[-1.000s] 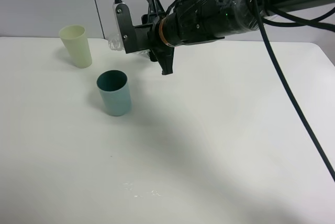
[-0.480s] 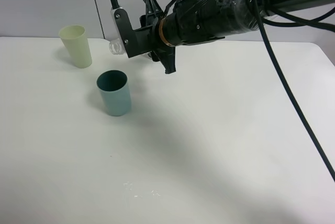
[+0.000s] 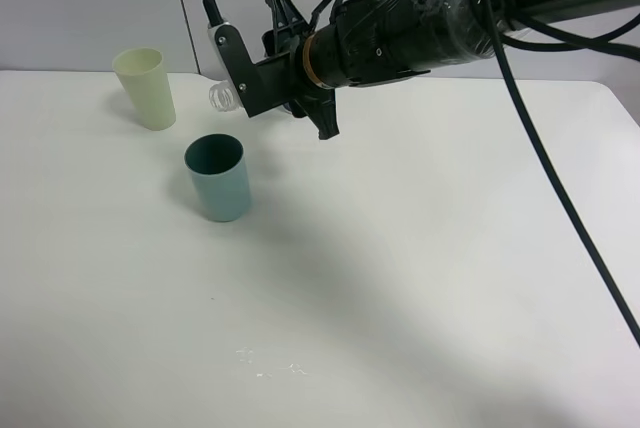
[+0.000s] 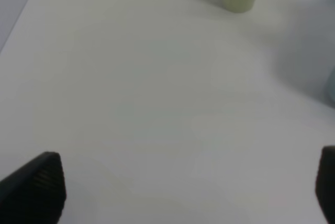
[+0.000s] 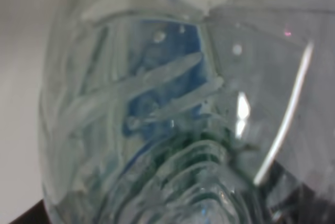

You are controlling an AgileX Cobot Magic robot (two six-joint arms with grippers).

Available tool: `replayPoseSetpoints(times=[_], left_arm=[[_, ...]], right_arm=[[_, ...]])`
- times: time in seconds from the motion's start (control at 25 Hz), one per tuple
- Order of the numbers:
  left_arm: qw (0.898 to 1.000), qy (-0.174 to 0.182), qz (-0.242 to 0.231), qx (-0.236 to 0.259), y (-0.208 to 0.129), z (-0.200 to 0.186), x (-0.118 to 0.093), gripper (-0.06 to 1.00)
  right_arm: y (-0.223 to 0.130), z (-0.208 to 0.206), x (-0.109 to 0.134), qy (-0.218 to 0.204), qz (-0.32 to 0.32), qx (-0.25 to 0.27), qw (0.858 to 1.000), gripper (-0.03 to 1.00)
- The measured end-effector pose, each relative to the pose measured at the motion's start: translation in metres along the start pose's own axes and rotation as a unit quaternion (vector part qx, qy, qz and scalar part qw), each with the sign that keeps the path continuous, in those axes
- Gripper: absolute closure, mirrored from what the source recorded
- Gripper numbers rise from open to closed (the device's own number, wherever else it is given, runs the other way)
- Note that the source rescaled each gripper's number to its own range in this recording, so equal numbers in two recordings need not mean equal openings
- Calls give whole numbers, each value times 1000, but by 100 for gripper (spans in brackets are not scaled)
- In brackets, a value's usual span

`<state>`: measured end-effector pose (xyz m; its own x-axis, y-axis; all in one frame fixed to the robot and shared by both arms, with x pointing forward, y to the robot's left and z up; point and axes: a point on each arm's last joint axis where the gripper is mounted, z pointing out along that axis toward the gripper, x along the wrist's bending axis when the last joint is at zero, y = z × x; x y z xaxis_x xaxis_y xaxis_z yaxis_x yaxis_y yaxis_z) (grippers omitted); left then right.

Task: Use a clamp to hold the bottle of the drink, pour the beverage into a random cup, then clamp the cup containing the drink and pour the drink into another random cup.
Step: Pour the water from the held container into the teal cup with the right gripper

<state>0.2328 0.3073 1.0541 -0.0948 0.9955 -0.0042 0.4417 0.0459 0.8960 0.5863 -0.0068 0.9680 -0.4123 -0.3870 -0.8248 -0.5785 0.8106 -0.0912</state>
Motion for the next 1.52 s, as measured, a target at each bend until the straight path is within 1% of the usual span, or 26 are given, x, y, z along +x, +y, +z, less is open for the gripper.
replayPoseSetpoints(times=[0.16,0.56,0.84,1.28,1.52], left_arm=[[1000,0,0,0,0,0,0,5],[1000,0,0,0,0,0,0,5],[1000,0,0,0,0,0,0,5],[1000,0,0,0,0,0,0,5],[1000,0,0,0,0,0,0,5]], right_arm=[[2,0,-1,-3,-3,-11,1000,97],[5,0,-1,-3,3,-16,1000,97],[9,-2,1,9,2,18,1000,97],[23,-6,3,18,-7,40,999,97],[22,-8,5,29,-4,74,997,97]])
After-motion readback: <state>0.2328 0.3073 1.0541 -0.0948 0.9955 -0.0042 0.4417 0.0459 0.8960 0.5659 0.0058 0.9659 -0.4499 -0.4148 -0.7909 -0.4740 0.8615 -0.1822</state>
